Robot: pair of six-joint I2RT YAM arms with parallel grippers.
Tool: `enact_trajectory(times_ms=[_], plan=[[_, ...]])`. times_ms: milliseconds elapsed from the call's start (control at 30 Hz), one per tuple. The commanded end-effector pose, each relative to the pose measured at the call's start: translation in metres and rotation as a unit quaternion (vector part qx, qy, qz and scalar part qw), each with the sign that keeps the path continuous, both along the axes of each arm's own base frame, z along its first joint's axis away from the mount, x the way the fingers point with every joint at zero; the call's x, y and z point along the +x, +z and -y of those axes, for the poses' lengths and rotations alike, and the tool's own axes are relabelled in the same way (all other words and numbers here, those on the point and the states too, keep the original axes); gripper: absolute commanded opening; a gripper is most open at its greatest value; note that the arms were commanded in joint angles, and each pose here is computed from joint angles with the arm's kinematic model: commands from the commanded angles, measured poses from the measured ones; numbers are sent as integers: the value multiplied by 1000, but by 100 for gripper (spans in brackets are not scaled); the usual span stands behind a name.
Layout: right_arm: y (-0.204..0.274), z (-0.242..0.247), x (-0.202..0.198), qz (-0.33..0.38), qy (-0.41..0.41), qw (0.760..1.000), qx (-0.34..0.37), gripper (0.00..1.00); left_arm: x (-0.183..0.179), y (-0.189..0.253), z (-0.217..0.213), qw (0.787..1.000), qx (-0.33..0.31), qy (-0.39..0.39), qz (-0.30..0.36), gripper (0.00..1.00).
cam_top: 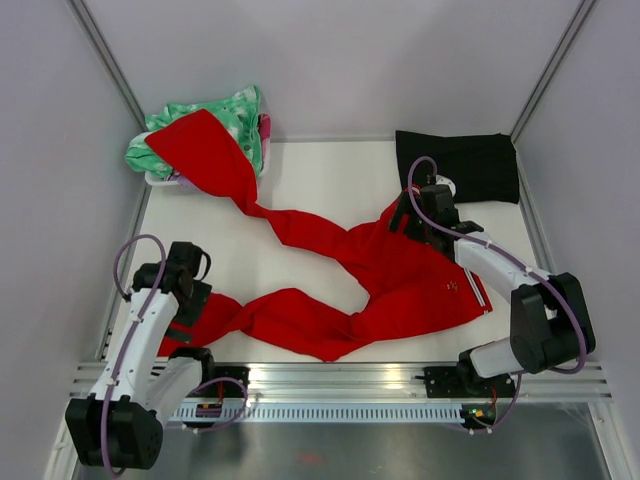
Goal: Fold and stack the trousers
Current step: Flatten the trousers out
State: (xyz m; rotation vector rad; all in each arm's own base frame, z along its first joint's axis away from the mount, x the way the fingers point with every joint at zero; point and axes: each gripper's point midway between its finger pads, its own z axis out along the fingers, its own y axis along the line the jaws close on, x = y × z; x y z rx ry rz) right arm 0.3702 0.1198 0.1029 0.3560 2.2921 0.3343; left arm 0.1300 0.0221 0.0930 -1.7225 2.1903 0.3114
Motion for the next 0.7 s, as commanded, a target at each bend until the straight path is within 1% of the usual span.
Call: enact_trajectory(times_ms=[0, 33, 67, 233, 267, 367, 400, 433, 533, 567, 600, 667], plan=[[-5, -4, 0, 3, -9, 1000, 23, 98, -16, -10, 11, 998, -34, 36, -25, 94], [-6, -5, -2, 0, -8, 1000, 25, 98, -5, -11, 11, 999, -34, 28, -4, 94], [-5, -5, -1, 2, -6, 1000, 25, 98, -1, -12, 11, 999, -34, 23, 6, 94], [2, -6, 6, 10, 4, 1000, 14, 98, 3, -19, 19, 998, -56, 24, 28, 91], [2, -6, 6, 10, 3, 1000, 12, 98, 9, -21, 20, 997, -60, 24, 40, 91], [1, -8, 8, 9, 5, 1000, 17, 98, 13, -42, 33, 995, -95, 16, 31, 90], [-1, -9, 7, 5, 4, 1000, 20, 98, 25, -45, 44, 991, -121, -2, 49, 90], [-1, -10, 6, 4, 5, 1000, 22, 98, 21, -56, 47, 991, -129, -1, 35, 90], [-1, -8, 2, 6, 4, 1000, 24, 98, 16, -68, 45, 992, -125, 12, 27, 86], [1, -7, 2, 9, 3, 1000, 24, 98, 16, -67, 43, 992, -121, 14, 34, 84], [1, -8, 1, 10, 5, 1000, 23, 98, 17, -65, 39, 993, -111, 15, 42, 76], [-1, -6, 0, 4, 6, 1000, 17, 98, 22, -59, 36, 992, -104, 14, 64, 50]])
